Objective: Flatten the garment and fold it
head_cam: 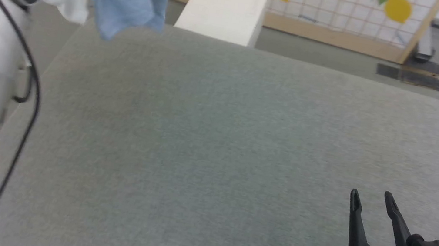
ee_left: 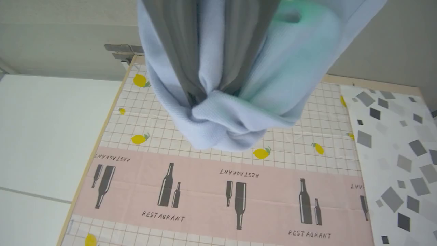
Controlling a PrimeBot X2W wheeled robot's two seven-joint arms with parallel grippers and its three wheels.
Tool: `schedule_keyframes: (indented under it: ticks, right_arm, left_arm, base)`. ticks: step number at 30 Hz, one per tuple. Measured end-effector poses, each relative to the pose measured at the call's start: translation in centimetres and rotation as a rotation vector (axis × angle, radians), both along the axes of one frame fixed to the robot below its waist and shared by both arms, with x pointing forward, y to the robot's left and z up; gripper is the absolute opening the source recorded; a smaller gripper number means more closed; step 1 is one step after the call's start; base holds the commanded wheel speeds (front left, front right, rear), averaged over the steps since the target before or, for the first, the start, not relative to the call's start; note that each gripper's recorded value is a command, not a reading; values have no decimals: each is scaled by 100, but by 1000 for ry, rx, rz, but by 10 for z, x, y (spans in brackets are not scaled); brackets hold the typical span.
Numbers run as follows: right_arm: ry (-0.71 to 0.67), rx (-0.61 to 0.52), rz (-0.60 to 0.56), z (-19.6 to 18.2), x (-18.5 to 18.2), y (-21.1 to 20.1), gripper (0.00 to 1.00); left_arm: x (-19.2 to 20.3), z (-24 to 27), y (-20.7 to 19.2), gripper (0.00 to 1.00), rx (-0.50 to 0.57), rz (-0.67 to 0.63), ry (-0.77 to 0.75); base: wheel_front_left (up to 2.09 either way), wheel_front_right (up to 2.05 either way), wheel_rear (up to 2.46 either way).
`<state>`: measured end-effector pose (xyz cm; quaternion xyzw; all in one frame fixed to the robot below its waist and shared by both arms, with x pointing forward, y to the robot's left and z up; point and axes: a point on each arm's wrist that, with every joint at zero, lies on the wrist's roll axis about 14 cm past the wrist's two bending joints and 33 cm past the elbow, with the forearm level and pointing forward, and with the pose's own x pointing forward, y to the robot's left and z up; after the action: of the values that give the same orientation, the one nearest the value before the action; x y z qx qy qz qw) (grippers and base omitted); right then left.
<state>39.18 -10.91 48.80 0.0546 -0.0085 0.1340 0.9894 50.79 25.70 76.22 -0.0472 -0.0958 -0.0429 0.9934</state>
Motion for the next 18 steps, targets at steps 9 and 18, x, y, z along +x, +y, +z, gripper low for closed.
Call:
schedule_keyframes:
  ticks: [9, 18]
  right_arm:
    - [-33, -12, -153, 12, -22, -52, 100]
    - [-28, -24, -345, 12, -61, -113, 100]
  left_arm:
    - [5, 5, -124, 0, -67, -308, -37]
    - [5, -64, -240, 0, -41, -565, 152]
  base:
    - [0, 0, 0]
    - [0, 0, 0]
